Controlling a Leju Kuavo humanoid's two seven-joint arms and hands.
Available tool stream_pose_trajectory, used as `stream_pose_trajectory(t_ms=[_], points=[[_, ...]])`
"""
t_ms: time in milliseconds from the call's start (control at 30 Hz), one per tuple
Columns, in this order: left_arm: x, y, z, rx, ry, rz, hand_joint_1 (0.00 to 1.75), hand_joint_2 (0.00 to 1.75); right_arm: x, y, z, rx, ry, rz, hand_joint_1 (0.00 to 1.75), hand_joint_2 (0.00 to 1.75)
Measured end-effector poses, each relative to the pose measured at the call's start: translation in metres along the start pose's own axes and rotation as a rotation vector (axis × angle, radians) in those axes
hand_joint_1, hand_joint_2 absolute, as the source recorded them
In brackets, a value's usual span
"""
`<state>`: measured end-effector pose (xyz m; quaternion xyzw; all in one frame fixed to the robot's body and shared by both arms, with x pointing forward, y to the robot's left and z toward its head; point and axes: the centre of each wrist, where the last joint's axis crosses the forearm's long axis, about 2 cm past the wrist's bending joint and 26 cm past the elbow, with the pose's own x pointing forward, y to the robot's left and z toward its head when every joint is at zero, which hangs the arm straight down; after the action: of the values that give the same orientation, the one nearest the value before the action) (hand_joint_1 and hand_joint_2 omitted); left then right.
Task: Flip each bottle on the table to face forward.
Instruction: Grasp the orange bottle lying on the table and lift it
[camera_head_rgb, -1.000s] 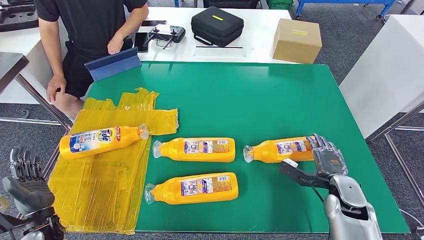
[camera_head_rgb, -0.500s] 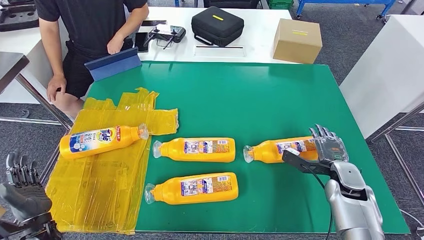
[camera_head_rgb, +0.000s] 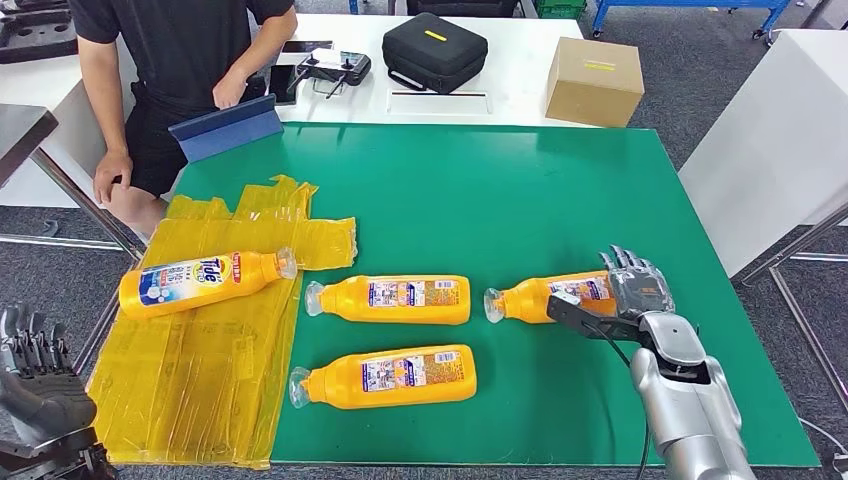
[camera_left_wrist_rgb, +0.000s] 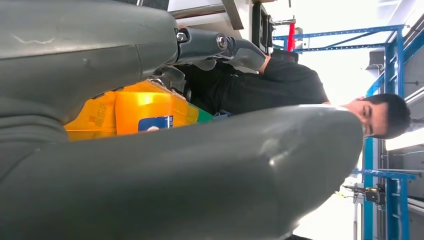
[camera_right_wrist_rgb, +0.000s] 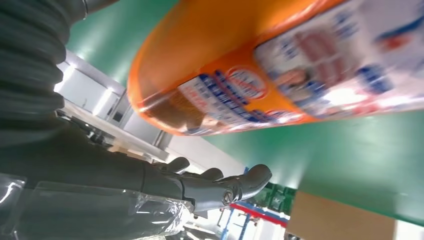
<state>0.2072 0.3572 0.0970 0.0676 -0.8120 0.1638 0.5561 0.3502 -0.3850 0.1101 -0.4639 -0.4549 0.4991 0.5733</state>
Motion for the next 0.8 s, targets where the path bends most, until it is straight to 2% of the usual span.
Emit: stream_pose_trajectory(t_ms=[200, 600, 633, 733, 800], points=[[0.005, 0.0, 0.002, 0.016, -0.01, 0.004, 0.0, 0.0, 0.015, 0.007, -0.007, 0.052, -0.006, 0.009, 0.0, 1.75], [0.011, 0.0, 0.005, 0.041, -0.018, 0.007, 0.0, 0.0, 0.021, 0.008, -0.022, 0.132, 0.024, 0.016, 0.0, 1.75], [0.012, 0.0, 0.005, 0.043, -0.017, 0.007, 0.0, 0.0, 0.022, 0.009, -0.022, 0.143, 0.03, 0.018, 0.38, 1.75], [0.013, -0.001, 0.005, 0.046, -0.015, 0.01, 0.0, 0.0, 0.022, 0.01, -0.024, 0.168, 0.042, 0.018, 1.68, 1.75], [0.014, -0.002, 0.006, 0.048, -0.014, 0.01, 0.0, 0.0, 0.022, 0.012, -0.024, 0.181, 0.047, 0.017, 1.75, 1.75]])
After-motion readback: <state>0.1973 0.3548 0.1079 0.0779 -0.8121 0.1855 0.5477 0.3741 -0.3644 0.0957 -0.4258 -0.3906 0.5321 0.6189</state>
